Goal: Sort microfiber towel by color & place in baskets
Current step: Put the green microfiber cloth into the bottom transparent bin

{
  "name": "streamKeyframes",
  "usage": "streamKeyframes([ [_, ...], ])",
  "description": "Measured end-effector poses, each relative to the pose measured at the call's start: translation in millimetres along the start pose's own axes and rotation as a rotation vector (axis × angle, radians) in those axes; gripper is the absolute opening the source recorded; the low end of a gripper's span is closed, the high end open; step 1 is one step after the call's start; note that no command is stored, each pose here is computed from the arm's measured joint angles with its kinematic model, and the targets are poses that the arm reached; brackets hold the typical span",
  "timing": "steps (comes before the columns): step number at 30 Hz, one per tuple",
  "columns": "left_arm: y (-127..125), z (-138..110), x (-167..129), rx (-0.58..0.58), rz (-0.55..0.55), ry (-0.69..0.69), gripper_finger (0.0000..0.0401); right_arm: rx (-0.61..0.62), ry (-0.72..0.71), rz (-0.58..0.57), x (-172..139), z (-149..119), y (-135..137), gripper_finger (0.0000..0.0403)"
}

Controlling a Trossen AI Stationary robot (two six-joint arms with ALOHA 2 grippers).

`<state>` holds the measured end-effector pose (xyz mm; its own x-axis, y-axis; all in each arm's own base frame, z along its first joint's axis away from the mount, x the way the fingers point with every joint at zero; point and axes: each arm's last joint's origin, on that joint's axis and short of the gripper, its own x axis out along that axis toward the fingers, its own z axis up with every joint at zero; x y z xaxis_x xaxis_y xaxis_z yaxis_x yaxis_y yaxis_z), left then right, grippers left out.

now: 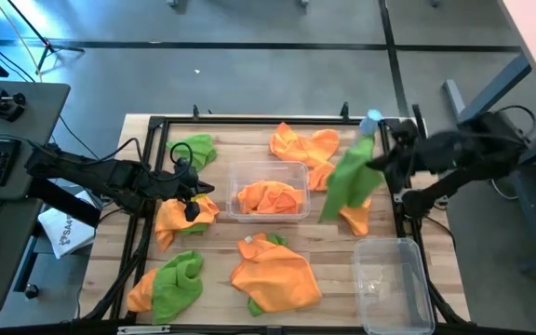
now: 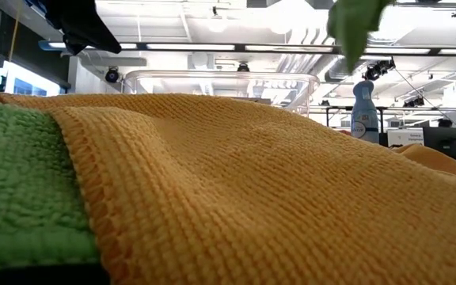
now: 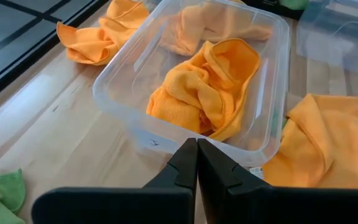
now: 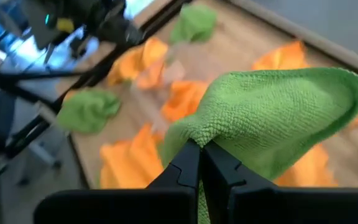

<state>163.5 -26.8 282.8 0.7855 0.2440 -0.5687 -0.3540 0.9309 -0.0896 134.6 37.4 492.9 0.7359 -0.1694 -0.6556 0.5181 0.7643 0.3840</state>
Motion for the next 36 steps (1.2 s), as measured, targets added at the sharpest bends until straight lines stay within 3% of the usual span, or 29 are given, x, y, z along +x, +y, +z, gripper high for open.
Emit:
streamKeyframes([
  [7,0.0,0.0,0.0,-0.006,0.000,0.000,0.0000,0.041,0.120,0.139,-18.1,-30.2,16.1,0.0000],
  [14,0.0,0.0,0.0,-0.006,0.000,0.000,0.0000,0.099,0.449,0.264,-33.4,-62.3,32.7,0.0000],
  [20,0.6,0.4,0.0,-0.006,0.021,-0.011,0.0000,0.177,0.784,0.230,-43.2,-91.1,47.6,0.0000],
  [25,1.4,0.7,0.0,-0.006,0.048,-0.023,0.0000,0.209,0.949,0.151,-50.5,-111.9,56.4,0.0000],
  [29,1.5,0.8,0.0,-0.006,0.054,-0.026,0.0000,0.161,0.951,0.150,-51.9,-120.8,59.7,0.0000],
  [36,0.9,0.6,3.3,0.001,0.089,-0.028,0.0000,-0.064,0.731,0.116,-22.5,-142.2,60.4,0.0000],
])
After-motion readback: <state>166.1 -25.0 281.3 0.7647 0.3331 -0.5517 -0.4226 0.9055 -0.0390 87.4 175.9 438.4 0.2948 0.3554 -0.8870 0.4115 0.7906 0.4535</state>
